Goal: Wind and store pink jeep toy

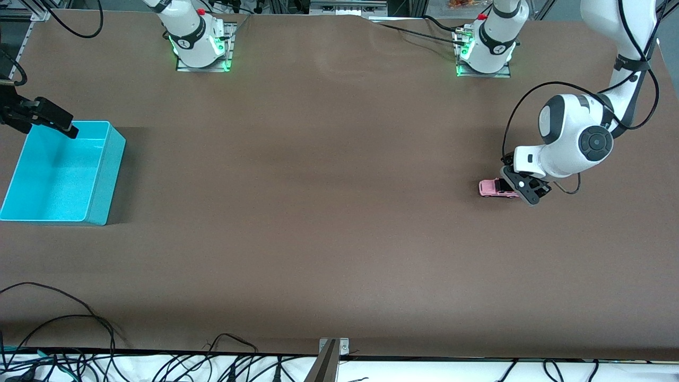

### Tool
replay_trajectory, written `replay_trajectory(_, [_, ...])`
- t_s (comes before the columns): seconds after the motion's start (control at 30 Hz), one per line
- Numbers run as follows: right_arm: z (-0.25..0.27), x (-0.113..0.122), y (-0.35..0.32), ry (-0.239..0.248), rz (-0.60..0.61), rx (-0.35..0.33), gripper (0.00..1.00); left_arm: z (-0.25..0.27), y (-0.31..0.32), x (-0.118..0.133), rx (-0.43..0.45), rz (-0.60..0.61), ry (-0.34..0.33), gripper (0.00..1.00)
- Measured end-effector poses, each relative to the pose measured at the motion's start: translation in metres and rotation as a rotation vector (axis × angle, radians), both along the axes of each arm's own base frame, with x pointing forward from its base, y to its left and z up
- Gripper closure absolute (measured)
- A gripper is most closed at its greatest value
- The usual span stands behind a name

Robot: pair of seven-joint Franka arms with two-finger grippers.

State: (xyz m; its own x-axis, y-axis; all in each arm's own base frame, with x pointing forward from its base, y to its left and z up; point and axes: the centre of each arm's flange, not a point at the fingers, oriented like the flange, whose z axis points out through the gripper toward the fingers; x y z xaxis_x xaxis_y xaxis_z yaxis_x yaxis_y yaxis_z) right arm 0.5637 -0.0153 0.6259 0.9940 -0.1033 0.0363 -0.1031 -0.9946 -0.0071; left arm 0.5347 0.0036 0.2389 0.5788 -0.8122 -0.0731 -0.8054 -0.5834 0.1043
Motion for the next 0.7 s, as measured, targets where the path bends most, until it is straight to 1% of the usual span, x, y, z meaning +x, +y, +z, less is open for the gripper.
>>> replay_trajectory(0.17, [0.0,0.0,0.0,0.0,0.0,0.0,0.0,-0.009,0.0,0.003,-0.018,-0.169,-0.023,0.0])
replay_trajectory(0.37, [0.0,0.0,0.0,0.0,0.0,0.0,0.0,-0.02,0.0,0.006,-0.028,-0.3,-0.05,0.0])
replay_trajectory(0.57, [0.0,0.0,0.0,-0.001,0.0,0.0,0.0,-0.029,0.001,0.01,-0.031,-0.398,-0.081,0.0])
replay_trajectory(0.7, [0.0,0.0,0.0,-0.001,0.0,0.0,0.0,-0.035,0.003,0.009,-0.034,-0.431,-0.079,0.0])
